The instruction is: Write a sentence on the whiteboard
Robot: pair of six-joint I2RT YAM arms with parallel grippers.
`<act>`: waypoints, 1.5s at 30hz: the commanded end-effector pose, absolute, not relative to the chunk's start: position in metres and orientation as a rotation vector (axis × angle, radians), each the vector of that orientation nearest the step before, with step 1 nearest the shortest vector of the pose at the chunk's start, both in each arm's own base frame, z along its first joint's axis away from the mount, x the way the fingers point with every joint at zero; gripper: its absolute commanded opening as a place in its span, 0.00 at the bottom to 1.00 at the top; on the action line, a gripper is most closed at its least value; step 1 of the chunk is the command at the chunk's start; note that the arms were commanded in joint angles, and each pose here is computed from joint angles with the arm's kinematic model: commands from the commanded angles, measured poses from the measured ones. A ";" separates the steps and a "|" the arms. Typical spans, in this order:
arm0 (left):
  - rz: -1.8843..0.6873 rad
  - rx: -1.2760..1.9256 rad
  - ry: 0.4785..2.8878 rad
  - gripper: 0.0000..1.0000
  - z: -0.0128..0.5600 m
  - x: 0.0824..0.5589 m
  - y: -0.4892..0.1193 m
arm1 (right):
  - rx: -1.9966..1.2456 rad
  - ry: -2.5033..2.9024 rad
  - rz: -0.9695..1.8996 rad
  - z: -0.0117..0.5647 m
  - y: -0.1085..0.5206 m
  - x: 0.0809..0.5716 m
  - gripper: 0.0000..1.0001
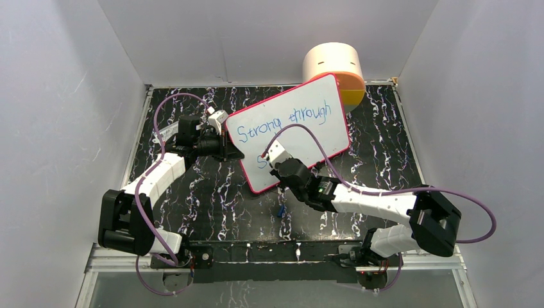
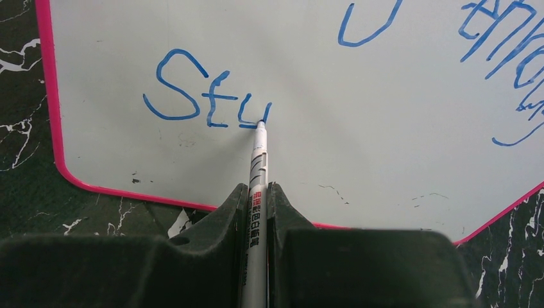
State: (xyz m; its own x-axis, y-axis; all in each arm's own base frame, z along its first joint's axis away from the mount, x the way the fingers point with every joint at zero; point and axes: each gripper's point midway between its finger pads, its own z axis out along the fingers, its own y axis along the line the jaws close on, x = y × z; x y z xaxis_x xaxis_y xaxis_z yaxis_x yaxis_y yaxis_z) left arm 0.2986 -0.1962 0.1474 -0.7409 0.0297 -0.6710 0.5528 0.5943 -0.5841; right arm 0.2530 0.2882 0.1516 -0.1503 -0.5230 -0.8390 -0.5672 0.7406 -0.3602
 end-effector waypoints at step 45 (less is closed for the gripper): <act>-1.014 0.453 2.281 0.00 0.133 0.300 -0.187 | -0.684 1.757 0.123 0.181 0.264 0.275 0.00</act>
